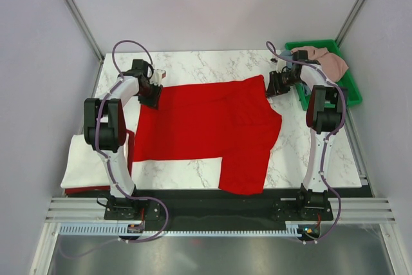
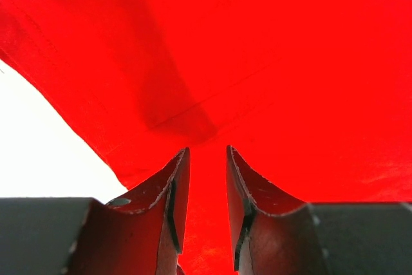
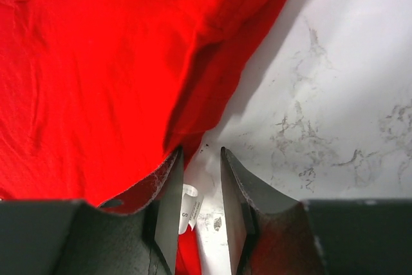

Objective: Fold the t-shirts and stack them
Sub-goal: Fold the tshirt

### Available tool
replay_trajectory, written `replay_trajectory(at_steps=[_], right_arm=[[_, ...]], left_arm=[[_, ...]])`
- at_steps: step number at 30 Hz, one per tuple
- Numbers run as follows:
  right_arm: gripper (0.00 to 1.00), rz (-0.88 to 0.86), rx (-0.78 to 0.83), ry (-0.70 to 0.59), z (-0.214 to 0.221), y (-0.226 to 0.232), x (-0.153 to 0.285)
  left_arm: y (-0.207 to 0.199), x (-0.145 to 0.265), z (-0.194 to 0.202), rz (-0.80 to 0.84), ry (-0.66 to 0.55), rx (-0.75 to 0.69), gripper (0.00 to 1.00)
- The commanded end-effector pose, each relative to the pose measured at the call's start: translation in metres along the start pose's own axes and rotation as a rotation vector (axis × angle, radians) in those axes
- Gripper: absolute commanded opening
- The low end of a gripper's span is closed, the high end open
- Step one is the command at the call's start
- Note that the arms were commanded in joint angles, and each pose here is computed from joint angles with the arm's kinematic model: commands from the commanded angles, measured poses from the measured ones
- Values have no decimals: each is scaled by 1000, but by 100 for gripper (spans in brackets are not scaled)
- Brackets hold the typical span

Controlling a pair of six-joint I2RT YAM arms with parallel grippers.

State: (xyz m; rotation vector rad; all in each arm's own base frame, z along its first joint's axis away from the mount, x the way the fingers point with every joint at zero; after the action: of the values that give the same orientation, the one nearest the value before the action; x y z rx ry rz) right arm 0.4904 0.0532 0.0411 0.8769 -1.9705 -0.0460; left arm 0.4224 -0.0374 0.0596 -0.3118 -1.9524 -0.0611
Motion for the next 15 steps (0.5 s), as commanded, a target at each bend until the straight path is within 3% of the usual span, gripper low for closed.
replay_trajectory(at_steps=[1, 9, 15], right_arm=[[37, -18, 1, 10, 2, 3, -4], [20, 73, 33, 102, 13, -2, -7], [10, 198, 177, 213, 19, 15, -5]], left_arm=[[2, 6, -9, -17, -22, -40, 36], [-1, 6, -9, -22, -21, -53, 35], [0, 5, -10, -26, -20, -53, 35]])
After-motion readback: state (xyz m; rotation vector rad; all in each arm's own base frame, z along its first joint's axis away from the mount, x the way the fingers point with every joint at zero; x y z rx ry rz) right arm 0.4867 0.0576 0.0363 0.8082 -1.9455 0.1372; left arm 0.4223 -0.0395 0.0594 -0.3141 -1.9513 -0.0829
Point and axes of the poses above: each gripper's point midway between its finger pads, its own x axis back along the fingers, its own y axis along the line the jaws close on, z = x × y, the point moved 2 cm from there along x, back along the fingers, and after that the axes turned 9 degrees about x, right-handed, at the moved point
